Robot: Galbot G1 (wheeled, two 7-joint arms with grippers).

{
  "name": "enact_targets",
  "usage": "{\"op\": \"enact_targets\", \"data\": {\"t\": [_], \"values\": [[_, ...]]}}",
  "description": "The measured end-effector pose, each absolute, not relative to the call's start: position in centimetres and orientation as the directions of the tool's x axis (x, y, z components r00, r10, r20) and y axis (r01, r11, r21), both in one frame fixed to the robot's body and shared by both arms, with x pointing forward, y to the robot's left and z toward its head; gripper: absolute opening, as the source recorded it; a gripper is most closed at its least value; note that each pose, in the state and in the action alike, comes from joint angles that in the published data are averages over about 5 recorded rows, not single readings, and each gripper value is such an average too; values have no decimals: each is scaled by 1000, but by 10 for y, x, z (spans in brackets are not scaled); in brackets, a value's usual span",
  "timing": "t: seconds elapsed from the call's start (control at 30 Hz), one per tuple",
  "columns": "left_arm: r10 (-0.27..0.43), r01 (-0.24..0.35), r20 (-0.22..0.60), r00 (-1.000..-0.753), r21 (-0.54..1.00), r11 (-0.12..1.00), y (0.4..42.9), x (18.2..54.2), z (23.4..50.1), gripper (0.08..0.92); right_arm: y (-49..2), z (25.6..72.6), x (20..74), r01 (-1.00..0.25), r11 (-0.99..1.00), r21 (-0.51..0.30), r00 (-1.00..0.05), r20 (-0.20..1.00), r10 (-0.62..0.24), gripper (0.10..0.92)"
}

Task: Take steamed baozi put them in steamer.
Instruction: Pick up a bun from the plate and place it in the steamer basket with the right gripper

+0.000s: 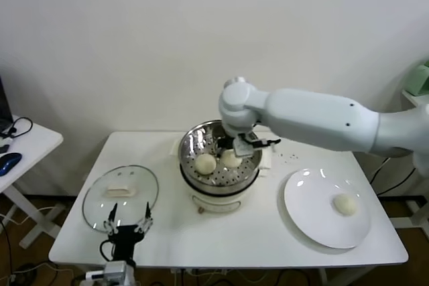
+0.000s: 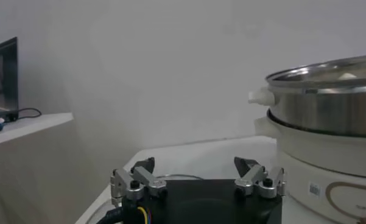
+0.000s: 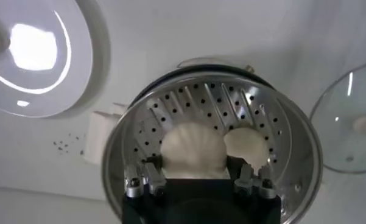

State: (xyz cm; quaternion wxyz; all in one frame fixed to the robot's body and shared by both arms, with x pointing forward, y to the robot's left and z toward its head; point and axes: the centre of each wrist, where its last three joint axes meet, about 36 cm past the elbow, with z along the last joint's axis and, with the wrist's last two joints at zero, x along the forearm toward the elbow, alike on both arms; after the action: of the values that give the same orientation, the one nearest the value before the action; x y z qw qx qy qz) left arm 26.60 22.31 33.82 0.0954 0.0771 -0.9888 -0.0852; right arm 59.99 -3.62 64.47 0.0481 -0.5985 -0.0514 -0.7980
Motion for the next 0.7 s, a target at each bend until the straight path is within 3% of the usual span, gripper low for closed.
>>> {"op": "enact_targets", "data": {"t": [0.7], "values": [[-166,-131,199,-966,177,975,219,268,330,823,-17,596,604,151,-988,25,-196,981,-5,688]]}}
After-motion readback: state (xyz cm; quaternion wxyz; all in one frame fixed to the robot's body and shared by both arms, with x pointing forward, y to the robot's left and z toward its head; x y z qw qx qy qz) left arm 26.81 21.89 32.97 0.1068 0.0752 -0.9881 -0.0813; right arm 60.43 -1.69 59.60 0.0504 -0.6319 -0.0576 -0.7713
